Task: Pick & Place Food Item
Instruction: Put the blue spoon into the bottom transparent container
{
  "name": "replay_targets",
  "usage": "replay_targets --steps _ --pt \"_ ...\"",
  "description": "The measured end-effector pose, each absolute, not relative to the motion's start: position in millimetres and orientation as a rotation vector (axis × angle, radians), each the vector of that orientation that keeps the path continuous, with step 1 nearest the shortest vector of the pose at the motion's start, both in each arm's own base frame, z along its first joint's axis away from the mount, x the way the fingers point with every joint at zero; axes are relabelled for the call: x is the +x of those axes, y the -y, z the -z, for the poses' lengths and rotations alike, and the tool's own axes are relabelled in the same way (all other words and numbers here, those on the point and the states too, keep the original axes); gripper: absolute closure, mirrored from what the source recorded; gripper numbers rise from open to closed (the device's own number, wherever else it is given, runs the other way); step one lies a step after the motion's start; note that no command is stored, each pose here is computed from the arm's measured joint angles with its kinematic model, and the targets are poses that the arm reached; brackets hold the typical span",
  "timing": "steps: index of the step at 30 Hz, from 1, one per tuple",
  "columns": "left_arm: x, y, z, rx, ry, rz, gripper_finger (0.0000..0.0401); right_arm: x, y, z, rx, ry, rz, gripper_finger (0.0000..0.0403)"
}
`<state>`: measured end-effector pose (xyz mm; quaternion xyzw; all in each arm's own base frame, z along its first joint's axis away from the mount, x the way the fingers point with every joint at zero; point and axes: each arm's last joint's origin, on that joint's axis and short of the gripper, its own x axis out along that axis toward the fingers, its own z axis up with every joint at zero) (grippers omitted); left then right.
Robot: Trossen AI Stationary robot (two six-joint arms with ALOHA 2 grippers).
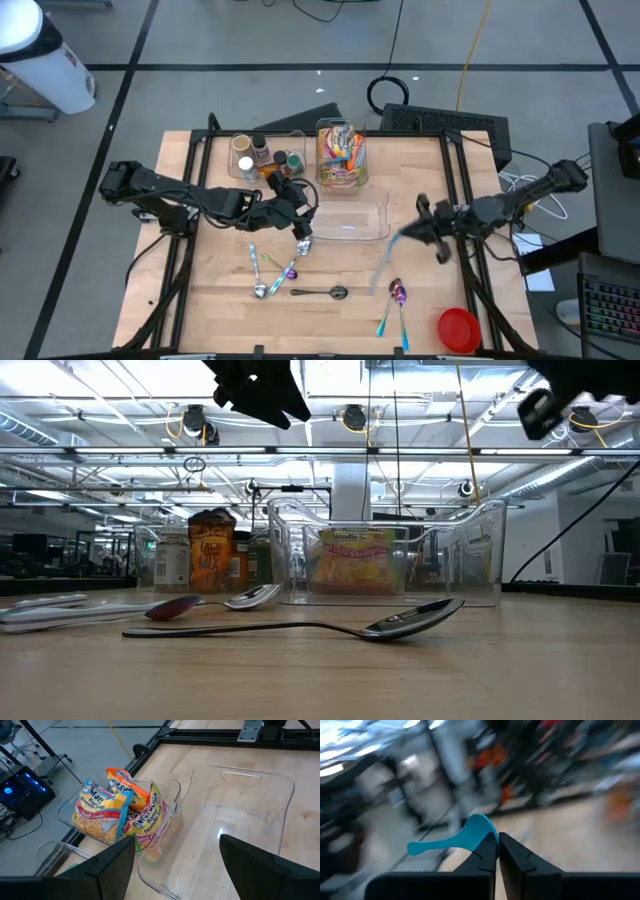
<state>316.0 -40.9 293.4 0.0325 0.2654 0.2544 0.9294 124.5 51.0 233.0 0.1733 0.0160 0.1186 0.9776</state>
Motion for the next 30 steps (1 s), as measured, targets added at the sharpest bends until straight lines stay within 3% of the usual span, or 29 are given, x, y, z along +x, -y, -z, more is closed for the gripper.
replay_targets --steps 8,18,30 --pt "316 41 -293 0.069 -0.545 -0.521 0.0103 157 -35 -237 0.067 0.132 0.159 0.0402" --pt "316 41 -293 0.075 -0.547 -0.519 0.0103 242 -16 -202 -0.11 -0.115 0.521 0.0403" --pt "316 41 -293 0.1 -0.559 -0.513 0.0103 297 -19 -170 -0.449 -0.34 0.611 0.0403"
